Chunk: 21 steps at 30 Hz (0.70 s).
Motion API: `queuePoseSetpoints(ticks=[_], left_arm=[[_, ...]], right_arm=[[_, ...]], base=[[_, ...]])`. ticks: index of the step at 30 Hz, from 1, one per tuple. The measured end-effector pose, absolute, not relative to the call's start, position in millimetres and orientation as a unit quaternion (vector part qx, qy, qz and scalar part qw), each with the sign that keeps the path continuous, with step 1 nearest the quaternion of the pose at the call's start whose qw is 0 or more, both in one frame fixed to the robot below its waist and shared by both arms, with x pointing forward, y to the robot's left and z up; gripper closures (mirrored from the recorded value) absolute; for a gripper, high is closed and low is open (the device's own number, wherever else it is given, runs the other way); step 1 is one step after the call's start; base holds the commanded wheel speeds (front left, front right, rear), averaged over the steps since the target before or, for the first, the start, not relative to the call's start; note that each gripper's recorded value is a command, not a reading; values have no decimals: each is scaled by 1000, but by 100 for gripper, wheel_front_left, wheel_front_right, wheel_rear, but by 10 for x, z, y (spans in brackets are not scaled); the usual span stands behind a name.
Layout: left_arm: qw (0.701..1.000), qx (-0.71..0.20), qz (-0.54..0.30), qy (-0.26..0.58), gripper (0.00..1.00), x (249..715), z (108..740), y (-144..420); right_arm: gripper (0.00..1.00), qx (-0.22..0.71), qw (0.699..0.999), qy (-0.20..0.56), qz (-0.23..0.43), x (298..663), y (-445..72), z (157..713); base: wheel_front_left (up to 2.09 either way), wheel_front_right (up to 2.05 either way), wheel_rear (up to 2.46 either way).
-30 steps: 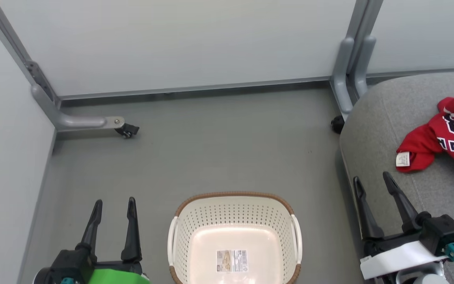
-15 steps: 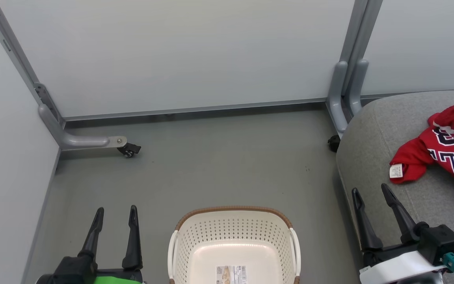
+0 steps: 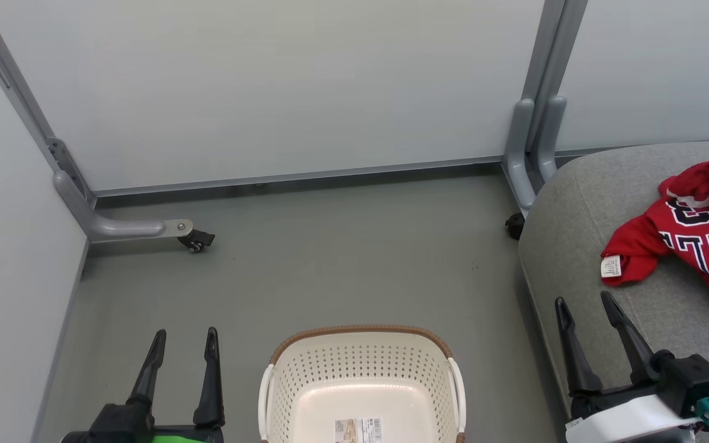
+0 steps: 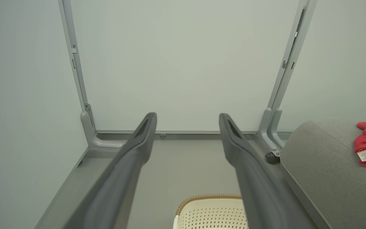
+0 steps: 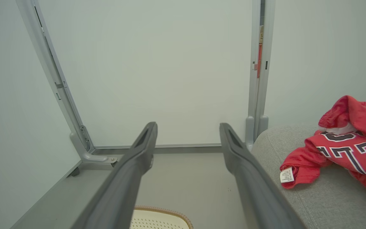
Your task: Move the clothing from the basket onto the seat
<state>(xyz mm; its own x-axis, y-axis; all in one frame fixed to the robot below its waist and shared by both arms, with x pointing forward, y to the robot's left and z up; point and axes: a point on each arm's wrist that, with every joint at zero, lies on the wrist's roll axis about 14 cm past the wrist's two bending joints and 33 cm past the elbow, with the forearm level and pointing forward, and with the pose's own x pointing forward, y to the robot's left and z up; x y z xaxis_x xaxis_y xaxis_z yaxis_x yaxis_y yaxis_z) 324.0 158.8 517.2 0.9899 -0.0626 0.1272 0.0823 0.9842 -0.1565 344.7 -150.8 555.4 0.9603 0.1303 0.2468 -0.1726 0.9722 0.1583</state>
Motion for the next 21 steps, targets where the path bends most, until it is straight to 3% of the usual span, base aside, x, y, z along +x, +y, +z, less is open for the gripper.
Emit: queuePoseSetpoints(ticks=[1,2,10,21], left_arm=[[994,-81,-37,-61,0,3241,5170,1585],[994,-80,-39,-60,100,3241,5168,1577],[995,-88,-35,-20,100,3202,4921,1576],[982,-187,-8,7,100,3227,4818,1678]], right_arm=[[0,90,986,-118,76,3444,-1513,5555],[100,90,986,-119,75,3440,-1517,5557],[100,104,989,-74,69,3400,-1508,5269],[100,202,977,-48,47,3435,-1602,5173]], base=[[0,0,0],[0,0,0],[0,0,0],[0,0,0]])
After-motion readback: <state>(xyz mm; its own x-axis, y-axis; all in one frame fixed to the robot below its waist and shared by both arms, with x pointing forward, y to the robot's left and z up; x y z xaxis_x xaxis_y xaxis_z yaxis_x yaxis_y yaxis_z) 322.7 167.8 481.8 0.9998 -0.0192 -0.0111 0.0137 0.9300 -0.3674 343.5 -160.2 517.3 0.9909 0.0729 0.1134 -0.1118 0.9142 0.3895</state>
